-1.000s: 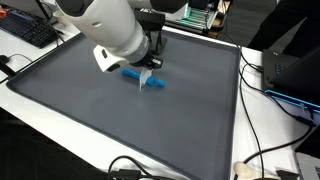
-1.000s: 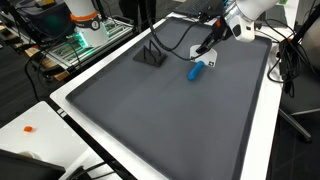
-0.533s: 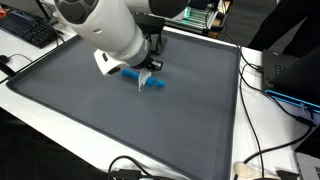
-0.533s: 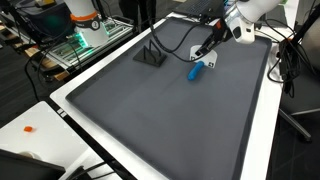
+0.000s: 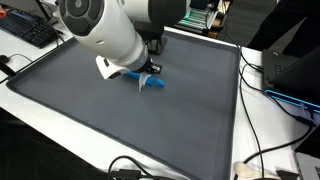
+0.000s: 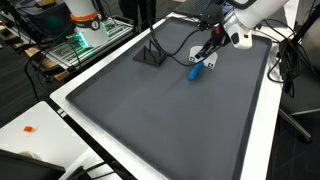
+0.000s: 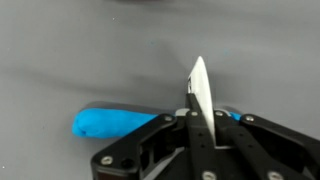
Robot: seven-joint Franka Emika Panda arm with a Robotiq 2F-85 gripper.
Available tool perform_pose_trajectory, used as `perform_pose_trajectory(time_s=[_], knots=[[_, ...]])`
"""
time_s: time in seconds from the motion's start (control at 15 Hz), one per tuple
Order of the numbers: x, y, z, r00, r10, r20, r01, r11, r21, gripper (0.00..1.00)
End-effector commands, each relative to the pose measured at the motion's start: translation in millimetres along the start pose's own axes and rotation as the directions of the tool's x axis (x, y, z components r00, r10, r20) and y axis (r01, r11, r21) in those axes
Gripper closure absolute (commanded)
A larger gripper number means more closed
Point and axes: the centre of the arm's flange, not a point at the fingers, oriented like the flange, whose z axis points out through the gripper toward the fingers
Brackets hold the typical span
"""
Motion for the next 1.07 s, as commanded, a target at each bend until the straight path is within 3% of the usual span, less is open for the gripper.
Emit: perform_pose_trajectory(time_s=[0.0,0.67,1.0], knots=[[8,-4,11,1.000,-0.010,0.011,0.010,1.000,0.008,0.99],[-7,-10,-1,0.999,-0.049,0.005,0.049,0.994,0.100,0.99],[-16,-9,-15,0.999,-0.037,-0.015,0.038,0.997,0.068,0.99]])
